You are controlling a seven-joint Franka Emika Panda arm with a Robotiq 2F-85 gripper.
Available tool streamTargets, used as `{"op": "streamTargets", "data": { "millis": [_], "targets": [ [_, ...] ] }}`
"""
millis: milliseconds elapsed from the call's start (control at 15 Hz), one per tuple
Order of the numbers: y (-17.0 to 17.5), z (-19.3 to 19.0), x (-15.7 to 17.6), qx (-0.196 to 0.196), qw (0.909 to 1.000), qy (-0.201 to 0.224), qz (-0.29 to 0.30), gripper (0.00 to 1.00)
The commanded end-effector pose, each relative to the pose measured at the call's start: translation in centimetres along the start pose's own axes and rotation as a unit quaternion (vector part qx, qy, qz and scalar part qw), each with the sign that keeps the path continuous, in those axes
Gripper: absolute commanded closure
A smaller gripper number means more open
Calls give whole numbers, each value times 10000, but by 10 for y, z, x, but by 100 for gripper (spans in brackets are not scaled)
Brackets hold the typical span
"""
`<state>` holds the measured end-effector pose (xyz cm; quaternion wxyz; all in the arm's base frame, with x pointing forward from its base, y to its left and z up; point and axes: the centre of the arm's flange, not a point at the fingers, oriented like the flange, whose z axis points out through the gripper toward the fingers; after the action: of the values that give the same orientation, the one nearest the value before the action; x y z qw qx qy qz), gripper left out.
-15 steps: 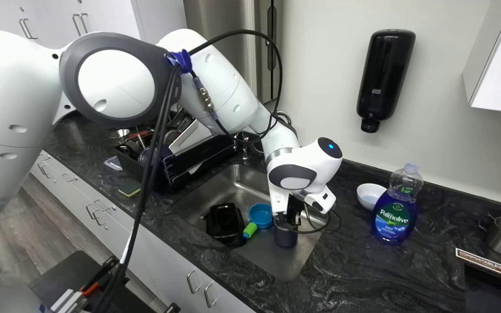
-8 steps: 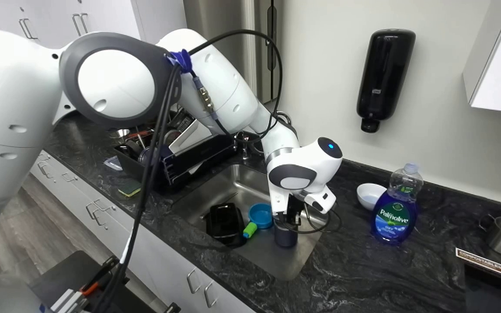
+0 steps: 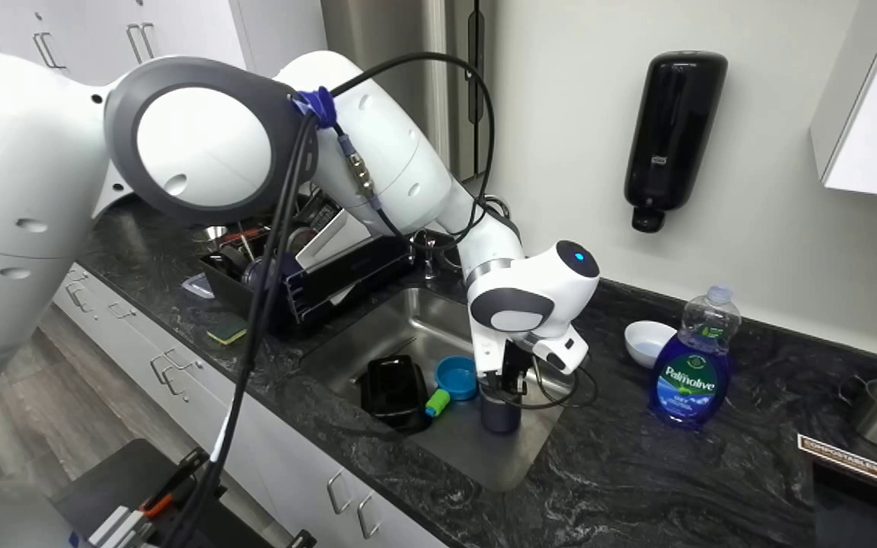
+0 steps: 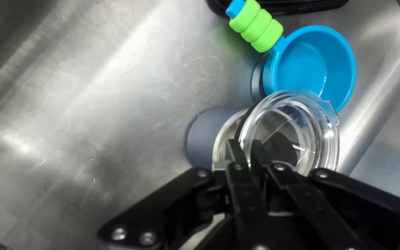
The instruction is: Pick up the lid and put it on the cup in the sink
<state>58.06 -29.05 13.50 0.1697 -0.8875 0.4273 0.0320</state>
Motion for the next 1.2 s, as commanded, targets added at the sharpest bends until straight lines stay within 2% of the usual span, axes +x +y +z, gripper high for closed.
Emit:
{"op": "streamTargets", "data": {
  "millis": [0,533,1133],
  "targets": [
    [2,5,5,34,10000,14,68,98],
    [8,25,13,-51,10000,-53,66,98],
    [4,19,19,-30,10000,27,-11,98]
  ]
}}
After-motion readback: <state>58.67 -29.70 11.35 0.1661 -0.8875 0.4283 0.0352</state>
